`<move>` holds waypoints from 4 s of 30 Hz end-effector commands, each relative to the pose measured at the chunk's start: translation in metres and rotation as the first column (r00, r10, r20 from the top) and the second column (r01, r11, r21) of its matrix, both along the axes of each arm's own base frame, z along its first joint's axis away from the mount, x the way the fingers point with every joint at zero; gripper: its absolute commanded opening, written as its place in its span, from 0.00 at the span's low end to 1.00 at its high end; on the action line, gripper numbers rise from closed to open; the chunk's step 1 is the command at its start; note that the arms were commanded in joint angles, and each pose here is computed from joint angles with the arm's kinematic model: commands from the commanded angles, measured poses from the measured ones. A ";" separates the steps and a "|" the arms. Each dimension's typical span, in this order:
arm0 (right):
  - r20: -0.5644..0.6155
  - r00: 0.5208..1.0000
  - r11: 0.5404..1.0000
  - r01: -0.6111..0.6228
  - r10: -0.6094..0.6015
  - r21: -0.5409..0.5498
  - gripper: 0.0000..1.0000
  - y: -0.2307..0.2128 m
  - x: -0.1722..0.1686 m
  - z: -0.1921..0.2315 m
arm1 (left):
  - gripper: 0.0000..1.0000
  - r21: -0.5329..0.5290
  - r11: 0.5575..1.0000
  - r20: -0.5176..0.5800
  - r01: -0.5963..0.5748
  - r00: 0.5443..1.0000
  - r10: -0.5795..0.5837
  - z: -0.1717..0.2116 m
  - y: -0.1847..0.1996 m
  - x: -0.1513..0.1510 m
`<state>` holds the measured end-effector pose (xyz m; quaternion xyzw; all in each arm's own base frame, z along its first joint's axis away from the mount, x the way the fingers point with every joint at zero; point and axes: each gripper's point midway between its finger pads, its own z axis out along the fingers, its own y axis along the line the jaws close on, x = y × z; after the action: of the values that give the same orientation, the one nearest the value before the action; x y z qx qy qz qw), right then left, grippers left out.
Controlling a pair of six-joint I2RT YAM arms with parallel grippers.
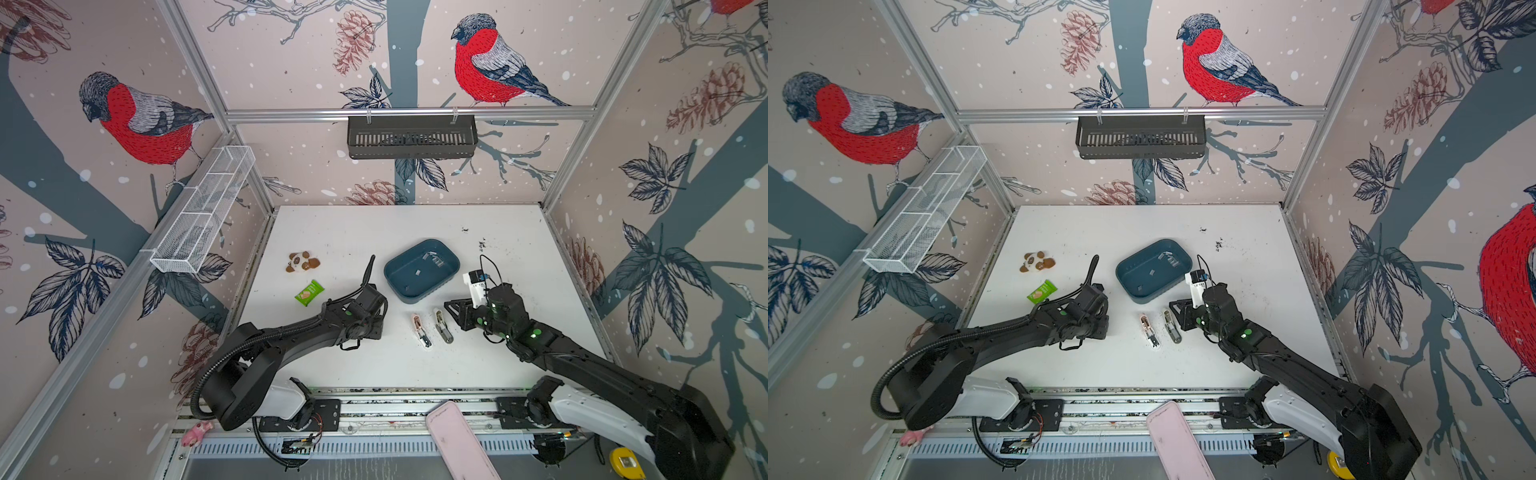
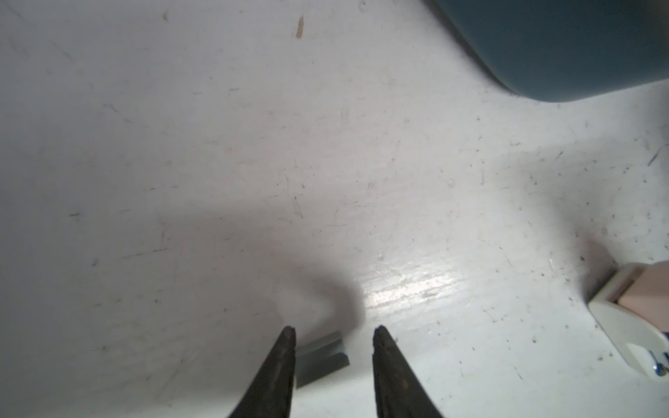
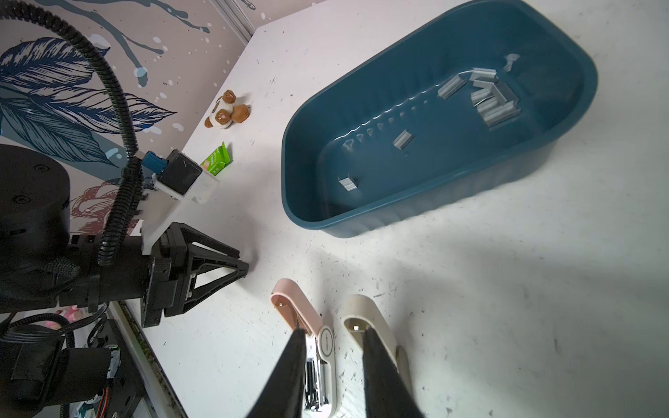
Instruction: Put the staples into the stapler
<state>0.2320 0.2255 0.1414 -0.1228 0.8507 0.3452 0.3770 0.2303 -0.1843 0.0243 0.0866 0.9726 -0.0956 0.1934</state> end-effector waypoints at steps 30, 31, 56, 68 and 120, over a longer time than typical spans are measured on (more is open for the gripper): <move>0.033 0.999 1.000 0.014 -0.015 0.018 0.29 -0.003 0.001 0.003 | 0.20 0.076 0.995 -0.042 -0.071 0.996 0.075 0.008 0.022 -0.009; 0.034 0.999 1.000 0.014 -0.015 0.017 0.29 -0.003 0.001 0.003 | 0.21 0.075 0.995 -0.047 -0.066 0.997 0.069 0.008 0.020 -0.009; 0.032 0.999 0.999 0.028 -0.029 0.021 0.29 -0.009 0.000 0.001 | 0.16 0.041 0.999 -0.108 0.010 0.994 -0.006 -0.004 0.005 -0.017; 0.027 0.999 0.999 0.033 -0.034 0.023 0.29 -0.010 0.000 -0.001 | 0.12 0.060 0.998 -0.119 0.022 0.993 -0.015 -0.008 0.004 -0.021; 0.026 0.999 0.980 -0.029 0.025 0.195 0.32 0.005 -0.008 0.035 | 0.00 -0.147 0.987 0.017 0.060 0.998 -0.058 0.048 -0.027 0.010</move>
<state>0.2253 0.2206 0.1541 -0.1023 0.8303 0.3889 0.3859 0.2333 -0.1972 0.0544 0.0910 0.9708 -0.1264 0.1824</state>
